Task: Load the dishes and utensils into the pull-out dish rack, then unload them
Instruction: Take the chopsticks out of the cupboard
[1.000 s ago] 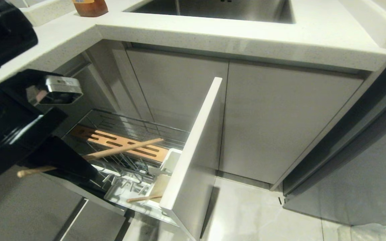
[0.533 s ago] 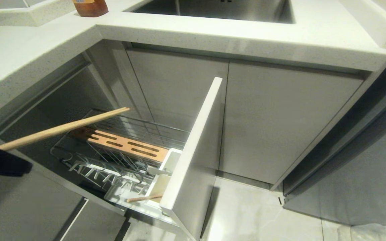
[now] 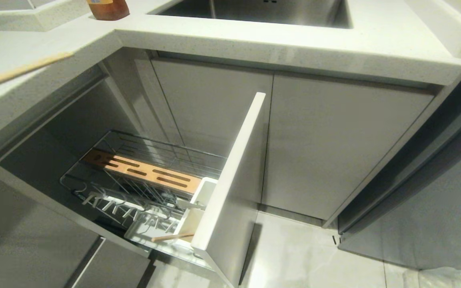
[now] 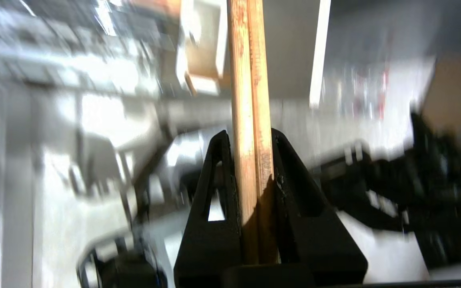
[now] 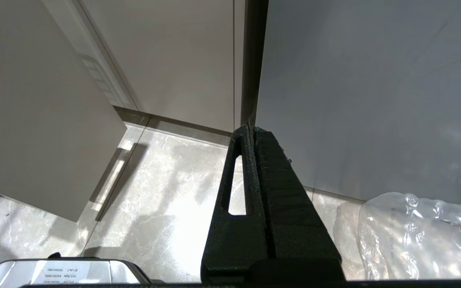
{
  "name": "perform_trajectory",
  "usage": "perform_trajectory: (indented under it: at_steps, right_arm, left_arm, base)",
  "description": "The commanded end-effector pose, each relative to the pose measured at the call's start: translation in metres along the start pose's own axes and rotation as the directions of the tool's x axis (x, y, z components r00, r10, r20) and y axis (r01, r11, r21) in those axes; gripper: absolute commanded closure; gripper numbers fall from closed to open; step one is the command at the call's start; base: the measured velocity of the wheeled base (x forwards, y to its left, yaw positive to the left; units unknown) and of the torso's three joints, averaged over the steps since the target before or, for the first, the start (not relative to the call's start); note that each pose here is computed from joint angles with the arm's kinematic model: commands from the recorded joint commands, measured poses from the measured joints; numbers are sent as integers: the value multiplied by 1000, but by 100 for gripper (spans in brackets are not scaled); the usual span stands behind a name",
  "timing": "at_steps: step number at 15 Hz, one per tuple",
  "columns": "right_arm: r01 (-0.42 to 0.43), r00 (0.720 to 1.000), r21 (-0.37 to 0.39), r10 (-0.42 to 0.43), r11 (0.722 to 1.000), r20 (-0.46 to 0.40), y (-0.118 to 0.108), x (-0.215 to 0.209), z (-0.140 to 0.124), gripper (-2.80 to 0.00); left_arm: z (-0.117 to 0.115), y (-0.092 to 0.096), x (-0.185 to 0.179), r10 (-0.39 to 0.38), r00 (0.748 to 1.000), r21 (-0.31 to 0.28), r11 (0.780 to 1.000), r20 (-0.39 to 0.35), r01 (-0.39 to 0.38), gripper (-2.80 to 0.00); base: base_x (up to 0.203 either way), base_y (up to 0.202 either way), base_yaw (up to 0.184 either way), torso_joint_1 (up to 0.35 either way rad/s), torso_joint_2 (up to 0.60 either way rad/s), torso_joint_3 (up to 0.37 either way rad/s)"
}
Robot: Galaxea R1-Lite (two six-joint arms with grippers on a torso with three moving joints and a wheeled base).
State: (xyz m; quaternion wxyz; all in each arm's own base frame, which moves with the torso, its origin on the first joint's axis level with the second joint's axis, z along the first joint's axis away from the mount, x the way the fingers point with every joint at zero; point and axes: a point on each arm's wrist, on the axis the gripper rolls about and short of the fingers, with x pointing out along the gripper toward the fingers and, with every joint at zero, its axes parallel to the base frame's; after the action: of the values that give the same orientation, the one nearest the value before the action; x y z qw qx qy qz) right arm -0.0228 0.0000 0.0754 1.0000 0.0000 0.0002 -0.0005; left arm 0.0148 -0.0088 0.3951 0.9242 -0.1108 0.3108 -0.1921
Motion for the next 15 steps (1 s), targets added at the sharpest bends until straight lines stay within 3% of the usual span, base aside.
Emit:
perform_trajectory:
  at_steps: [1,5,6,7,9,11,15]
  right_arm:
    - [0,1000,0,0,1000,0,0,0,0,0]
    - [0,1000,0,0,1000,-1,0,0,0,0]
    - [0,1000,0,0,1000,-1,0,0,0,0]
    - [-1,1000,0,1,1000,0,0,0,0,0]
    - [0,1000,0,0,1000,0,0,0,0,0]
    - [0,1000,0,0,1000,0,0,0,0,0]
    - [-1,1000,0,1,1000,0,0,0,0,0]
  left_arm:
    - [-6,2,-20,58,989,-22,998,135,-56,0]
    - [1,1,-23,255,927,-117,966,275,-231,0]
    - [4,1,-23,324,895,-160,945,307,-287,0]
    - [8,2,-21,400,853,-205,915,335,-348,0]
    - [21,6,-17,573,731,-313,818,371,-482,0]
    - [33,12,-11,672,635,-388,740,380,-550,0]
    - [63,34,5,802,471,-521,597,367,-610,0]
  base:
    - [0,0,0,0,0,0]
    - [0,0,0,0,0,0]
    - [0,0,0,0,0,0]
    - [0,0,0,0,0,0]
    - [0,0,0,0,0,0]
    - [0,0,0,0,0,0]
    - [0,0,0,0,0,0]
